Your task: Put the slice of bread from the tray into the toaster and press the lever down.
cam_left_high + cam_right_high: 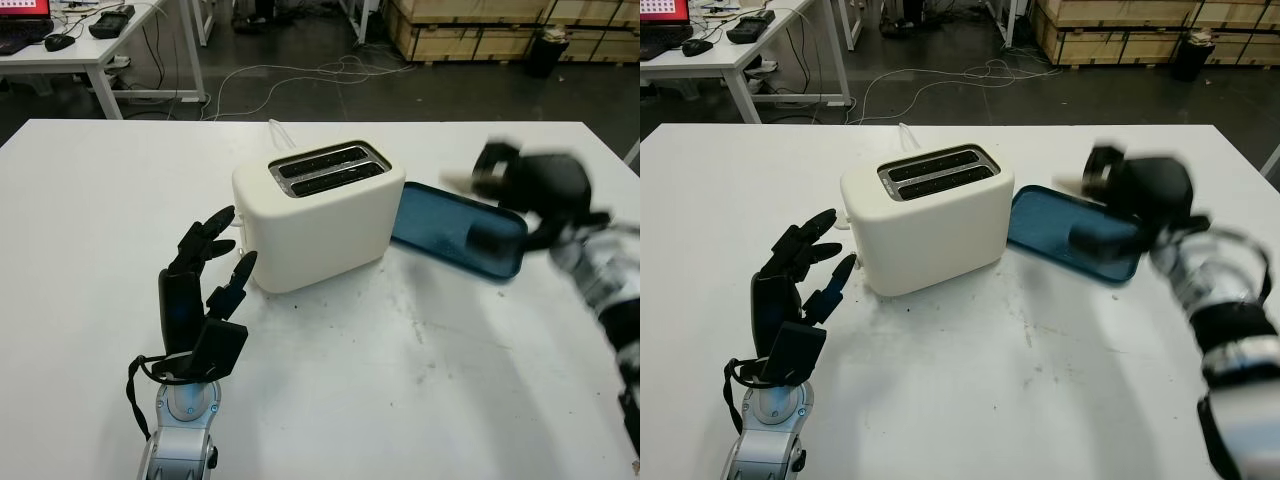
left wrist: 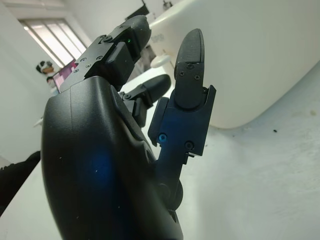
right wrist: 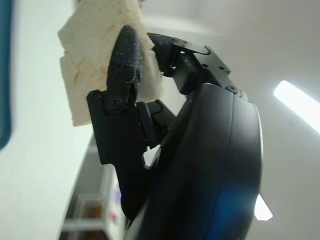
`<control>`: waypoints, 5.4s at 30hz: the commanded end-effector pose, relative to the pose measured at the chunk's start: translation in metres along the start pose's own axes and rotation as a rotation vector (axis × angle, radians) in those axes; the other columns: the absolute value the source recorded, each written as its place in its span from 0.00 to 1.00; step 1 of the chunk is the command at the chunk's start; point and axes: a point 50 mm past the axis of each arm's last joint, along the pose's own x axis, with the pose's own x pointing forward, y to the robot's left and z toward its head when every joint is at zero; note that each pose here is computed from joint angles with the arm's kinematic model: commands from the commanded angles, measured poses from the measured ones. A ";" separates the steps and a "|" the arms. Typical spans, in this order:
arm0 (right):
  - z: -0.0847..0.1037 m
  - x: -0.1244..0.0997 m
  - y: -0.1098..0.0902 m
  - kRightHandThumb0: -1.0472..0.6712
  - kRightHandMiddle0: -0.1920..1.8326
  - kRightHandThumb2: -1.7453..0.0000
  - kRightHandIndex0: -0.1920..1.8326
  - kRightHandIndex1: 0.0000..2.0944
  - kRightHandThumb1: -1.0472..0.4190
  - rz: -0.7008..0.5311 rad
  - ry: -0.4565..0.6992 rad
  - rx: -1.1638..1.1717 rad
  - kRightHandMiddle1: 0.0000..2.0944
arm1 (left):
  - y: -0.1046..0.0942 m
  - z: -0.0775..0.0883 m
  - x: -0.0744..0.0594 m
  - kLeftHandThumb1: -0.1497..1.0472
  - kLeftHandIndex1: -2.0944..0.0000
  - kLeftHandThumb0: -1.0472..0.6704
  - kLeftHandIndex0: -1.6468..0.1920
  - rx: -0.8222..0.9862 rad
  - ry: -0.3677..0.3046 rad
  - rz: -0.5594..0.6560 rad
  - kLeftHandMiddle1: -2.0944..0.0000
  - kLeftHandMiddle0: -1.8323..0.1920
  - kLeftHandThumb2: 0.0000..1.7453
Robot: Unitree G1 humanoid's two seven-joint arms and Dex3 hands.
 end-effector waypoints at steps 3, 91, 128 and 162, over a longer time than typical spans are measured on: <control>0.010 0.021 -0.038 0.28 0.42 0.76 0.53 0.83 0.09 -0.038 -0.073 0.191 0.83 | -0.002 0.002 0.001 0.89 0.84 0.36 0.62 -0.011 -0.016 -0.003 0.51 0.74 0.10; 0.151 0.051 0.053 0.28 0.57 0.76 0.67 0.83 0.09 0.869 -0.424 0.386 0.83 | -0.007 0.003 0.000 0.89 0.83 0.34 0.63 -0.015 -0.008 0.005 0.49 0.75 0.11; 0.138 0.050 0.029 0.18 0.50 1.00 0.31 0.25 0.11 0.370 -0.653 -0.420 0.00 | -0.007 0.002 -0.001 0.89 0.84 0.34 0.62 -0.003 -0.005 0.006 0.52 0.73 0.11; 0.078 -0.133 0.102 0.36 0.52 1.00 0.53 0.10 0.13 -0.076 -0.004 0.875 0.01 | 0.038 0.025 0.039 0.89 0.85 0.34 0.59 0.270 -0.193 0.006 0.53 0.70 0.07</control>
